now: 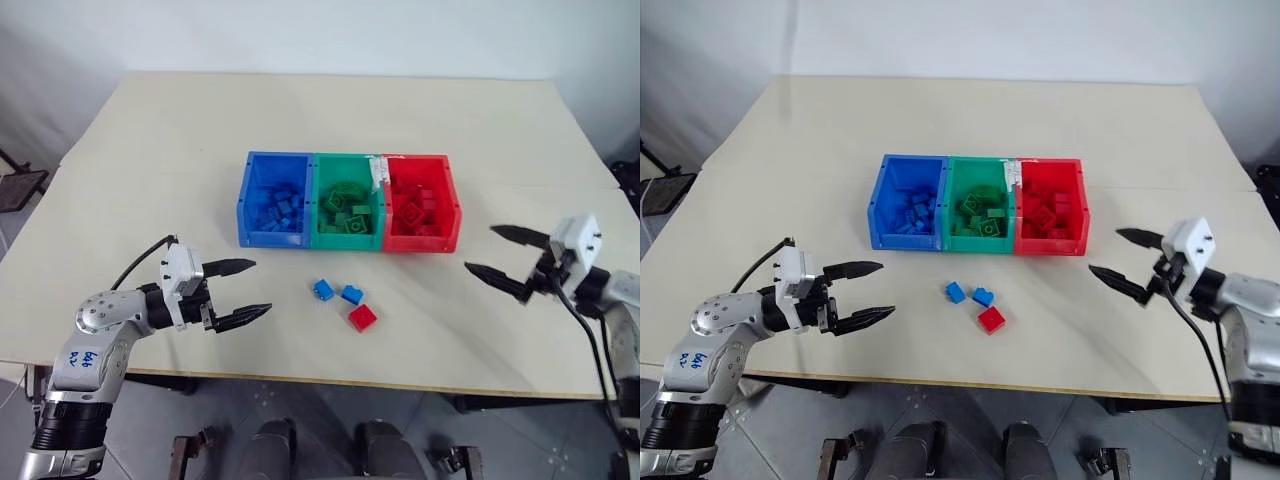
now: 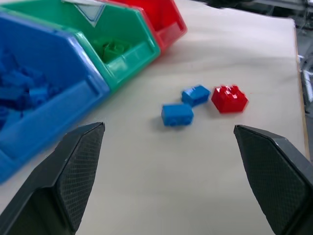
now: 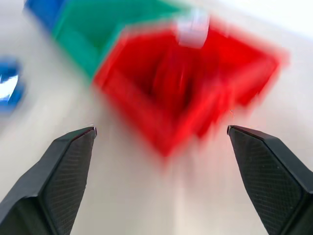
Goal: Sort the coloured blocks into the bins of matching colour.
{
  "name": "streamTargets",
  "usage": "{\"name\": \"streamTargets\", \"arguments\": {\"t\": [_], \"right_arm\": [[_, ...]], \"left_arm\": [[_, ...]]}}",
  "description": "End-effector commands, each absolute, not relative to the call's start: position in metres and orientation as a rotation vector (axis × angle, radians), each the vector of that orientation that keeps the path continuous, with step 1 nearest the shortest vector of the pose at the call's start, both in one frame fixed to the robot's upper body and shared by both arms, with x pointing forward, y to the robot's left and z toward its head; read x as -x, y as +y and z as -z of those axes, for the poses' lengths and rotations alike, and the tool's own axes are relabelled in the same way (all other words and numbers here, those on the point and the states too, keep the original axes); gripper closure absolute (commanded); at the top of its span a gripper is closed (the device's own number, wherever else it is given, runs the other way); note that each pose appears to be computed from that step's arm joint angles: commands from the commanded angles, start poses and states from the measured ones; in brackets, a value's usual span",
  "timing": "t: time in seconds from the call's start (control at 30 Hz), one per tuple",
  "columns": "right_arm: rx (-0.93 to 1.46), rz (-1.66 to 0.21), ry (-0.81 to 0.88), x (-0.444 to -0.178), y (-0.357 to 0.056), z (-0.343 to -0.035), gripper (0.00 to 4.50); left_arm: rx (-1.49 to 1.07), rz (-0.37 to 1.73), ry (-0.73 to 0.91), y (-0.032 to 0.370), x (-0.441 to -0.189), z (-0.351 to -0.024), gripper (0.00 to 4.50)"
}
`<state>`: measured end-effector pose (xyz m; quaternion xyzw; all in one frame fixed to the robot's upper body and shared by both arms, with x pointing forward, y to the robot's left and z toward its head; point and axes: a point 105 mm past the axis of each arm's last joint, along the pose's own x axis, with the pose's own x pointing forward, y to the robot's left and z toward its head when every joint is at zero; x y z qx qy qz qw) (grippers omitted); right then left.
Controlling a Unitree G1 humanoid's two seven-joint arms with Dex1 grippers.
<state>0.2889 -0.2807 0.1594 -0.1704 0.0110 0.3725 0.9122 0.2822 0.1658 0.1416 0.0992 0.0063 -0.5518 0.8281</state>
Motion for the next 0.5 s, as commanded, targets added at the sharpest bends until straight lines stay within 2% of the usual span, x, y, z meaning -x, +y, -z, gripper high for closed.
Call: {"name": "streamTargets", "arguments": {"t": [0.03, 0.17, 0.37, 0.5], "right_arm": [[0.422, -0.758, 0.031, -0.26, -0.298, -0.169, 0.01], [0.467, -0.751, 0.109, -0.239, -0.314, -0.15, 0.01], [0.369, -0.997, 0.067, -0.255, -0.241, -0.143, 0.01], [0.394, -1.174, 0.184, -0.257, -0.187, -0.125, 0.01]], "left_arm": [[-0.233, 1.194, 0.007, 0.167, -0.283, -0.143, 0.0], [-0.242, 1.191, 0.0, 0.168, -0.287, -0.142, 0.0], [-0.264, 1.188, -0.015, 0.174, -0.279, -0.142, 0.0], [-0.263, 1.204, 0.017, 0.178, -0.265, -0.139, 0.0]]}}
